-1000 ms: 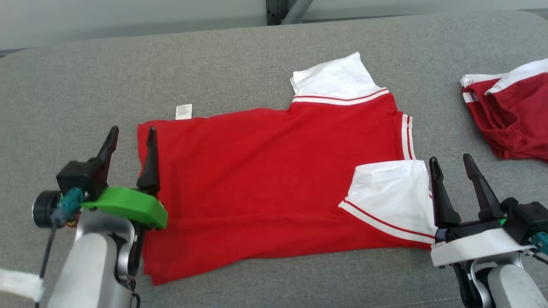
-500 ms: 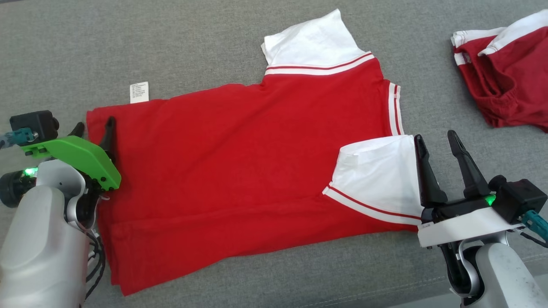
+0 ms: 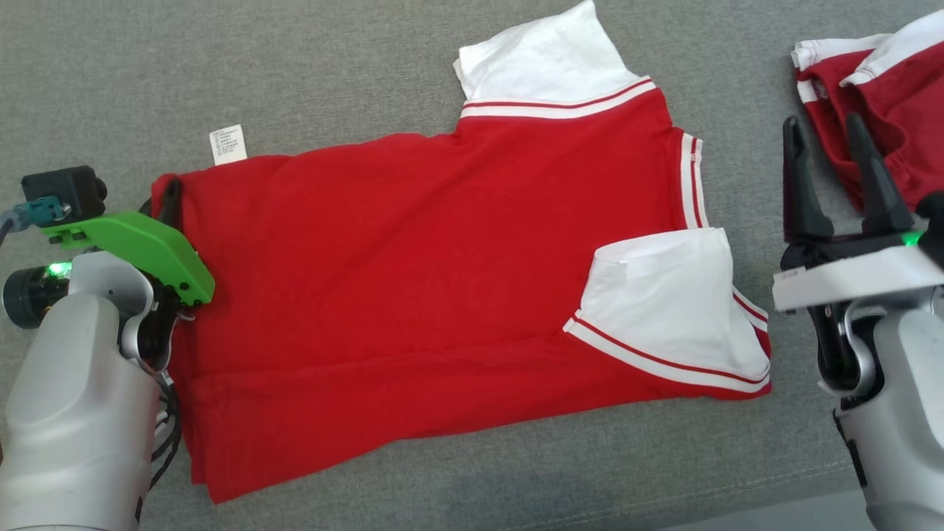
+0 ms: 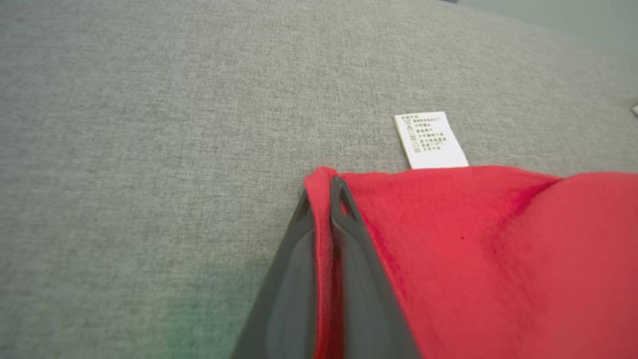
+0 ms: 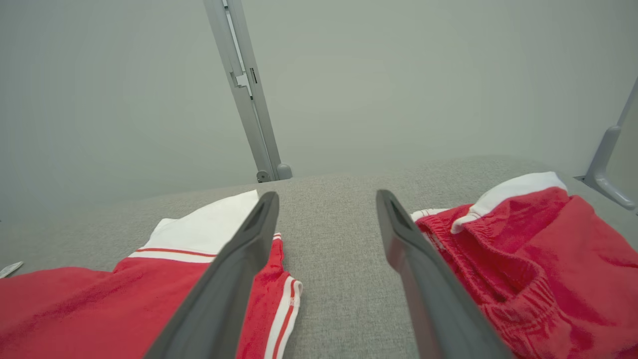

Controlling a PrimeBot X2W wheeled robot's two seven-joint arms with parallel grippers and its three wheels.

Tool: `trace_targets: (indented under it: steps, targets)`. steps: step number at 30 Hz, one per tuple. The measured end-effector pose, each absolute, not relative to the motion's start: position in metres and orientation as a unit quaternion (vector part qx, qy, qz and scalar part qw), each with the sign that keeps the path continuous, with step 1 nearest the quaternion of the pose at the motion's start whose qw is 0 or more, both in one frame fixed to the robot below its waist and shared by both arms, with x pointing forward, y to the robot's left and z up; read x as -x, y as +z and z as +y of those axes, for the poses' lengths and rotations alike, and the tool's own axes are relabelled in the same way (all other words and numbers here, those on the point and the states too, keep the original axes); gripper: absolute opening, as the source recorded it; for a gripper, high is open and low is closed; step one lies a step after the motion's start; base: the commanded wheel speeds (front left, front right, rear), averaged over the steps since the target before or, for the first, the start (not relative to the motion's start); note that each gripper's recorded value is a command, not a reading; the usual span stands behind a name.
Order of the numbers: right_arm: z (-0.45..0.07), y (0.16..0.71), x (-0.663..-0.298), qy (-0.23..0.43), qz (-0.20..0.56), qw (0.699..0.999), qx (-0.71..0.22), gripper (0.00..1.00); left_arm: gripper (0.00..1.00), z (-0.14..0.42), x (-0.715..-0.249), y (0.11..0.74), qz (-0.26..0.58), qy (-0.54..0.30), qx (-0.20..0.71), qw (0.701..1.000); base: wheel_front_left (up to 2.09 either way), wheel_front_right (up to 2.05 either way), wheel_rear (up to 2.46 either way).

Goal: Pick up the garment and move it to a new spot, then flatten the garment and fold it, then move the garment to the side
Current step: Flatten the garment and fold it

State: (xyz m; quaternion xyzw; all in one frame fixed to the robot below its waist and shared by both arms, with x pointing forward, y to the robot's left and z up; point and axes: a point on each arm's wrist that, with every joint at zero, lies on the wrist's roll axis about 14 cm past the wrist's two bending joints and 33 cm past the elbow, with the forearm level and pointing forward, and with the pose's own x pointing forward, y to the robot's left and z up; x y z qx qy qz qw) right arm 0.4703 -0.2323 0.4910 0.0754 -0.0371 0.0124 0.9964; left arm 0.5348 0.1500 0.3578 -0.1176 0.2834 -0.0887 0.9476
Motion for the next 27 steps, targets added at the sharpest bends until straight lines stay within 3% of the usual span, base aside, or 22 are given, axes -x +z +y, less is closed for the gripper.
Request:
trace_targets:
  steps: [6,14,27]
  targets:
    - [-0.226,0.509,-0.529,0.038,-0.059,0.995,-0.077,1.00,0.00,0.136,-0.543,0.365,0.265,-0.107,0.113,0.952,0.00,0.00,0.00]
    - [-0.173,0.473,-0.606,0.114,0.025,0.991,-0.069,1.00,0.00,0.117,-0.552,0.377,0.242,-0.137,0.106,0.955,0.00,0.00,0.00]
    - [-0.118,0.398,-0.630,0.189,0.192,0.963,-0.026,1.00,0.00,0.130,-0.551,0.366,0.240,-0.129,0.100,0.957,0.00,0.00,0.00]
